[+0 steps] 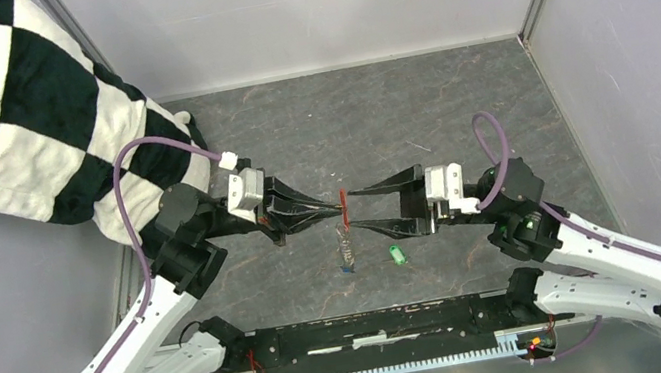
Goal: Put the keys on the keyring
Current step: Adjust the keyring.
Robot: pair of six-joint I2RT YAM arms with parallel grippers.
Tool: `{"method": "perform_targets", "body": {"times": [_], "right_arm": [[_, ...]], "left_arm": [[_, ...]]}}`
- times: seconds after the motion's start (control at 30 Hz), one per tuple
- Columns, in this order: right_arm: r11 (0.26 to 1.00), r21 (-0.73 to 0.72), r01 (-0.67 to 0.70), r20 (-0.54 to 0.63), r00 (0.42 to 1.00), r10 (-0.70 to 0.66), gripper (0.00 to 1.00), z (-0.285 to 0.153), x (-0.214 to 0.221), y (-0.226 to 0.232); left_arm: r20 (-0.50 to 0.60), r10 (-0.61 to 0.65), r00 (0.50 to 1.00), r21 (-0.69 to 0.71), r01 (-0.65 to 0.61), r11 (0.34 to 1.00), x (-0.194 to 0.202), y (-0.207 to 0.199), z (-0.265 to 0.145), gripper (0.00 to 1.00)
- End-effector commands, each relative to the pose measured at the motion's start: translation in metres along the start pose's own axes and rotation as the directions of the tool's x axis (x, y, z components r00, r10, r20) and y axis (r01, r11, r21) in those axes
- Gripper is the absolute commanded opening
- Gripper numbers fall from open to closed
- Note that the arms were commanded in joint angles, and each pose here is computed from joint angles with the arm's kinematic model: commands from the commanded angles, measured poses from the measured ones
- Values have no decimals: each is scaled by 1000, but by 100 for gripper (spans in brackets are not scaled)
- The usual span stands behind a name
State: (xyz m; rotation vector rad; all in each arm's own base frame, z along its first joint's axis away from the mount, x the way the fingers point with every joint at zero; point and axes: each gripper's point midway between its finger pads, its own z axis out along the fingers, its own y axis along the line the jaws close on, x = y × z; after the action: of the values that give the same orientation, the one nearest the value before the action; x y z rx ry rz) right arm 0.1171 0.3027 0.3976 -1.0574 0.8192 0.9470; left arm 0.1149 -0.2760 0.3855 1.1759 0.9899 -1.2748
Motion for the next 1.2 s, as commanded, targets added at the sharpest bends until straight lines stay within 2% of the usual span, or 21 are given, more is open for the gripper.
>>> {"method": "perform_targets", "body": {"times": [0.0,0.2,0.33,0.47,0.6,0.67,0.77,0.83,0.9,1.0,1.17], "right_arm": [[997,-80,1,85,996,6,50,6,-27,9],[996,-82,-28,81,996,34,42,8,-24,10],[996,-68,-52,62,996,56,31,11,-17,8],[998,-28,-64,41,997,65,28,12,-10,1],[997,7,-74,32,997,74,12,13,-9,-6],[997,14,-79,24,997,79,1,13,-8,-7],[995,10,-99,-8,995,99,0,15,-4,-7],[993,4,-116,-79,990,116,0,17,7,-7],[993,11,-116,-157,981,116,0,16,17,-9],[993,21,-112,-295,949,113,0,10,35,-12],[991,7,-132,-506,854,118,0,0,61,-13]], "left_arm": [[61,50,997,7,-50,999,-28,-5,1,2],[59,56,997,5,-57,998,-27,-5,0,2],[56,61,997,7,-61,998,-26,-6,0,2],[54,74,996,26,-75,997,-27,-9,-1,2],[41,86,995,52,-88,995,-23,-14,-2,2],[26,95,995,83,-96,992,-18,-19,-3,2],[-16,79,997,108,-77,991,-6,-20,-3,3],[-78,75,994,114,-65,991,9,-18,-5,13],[-129,126,984,118,-111,987,17,-14,-7,24],[-227,135,965,97,-115,989,35,-10,-16,32],[-353,149,924,55,-139,989,58,2,-28,34]]}}
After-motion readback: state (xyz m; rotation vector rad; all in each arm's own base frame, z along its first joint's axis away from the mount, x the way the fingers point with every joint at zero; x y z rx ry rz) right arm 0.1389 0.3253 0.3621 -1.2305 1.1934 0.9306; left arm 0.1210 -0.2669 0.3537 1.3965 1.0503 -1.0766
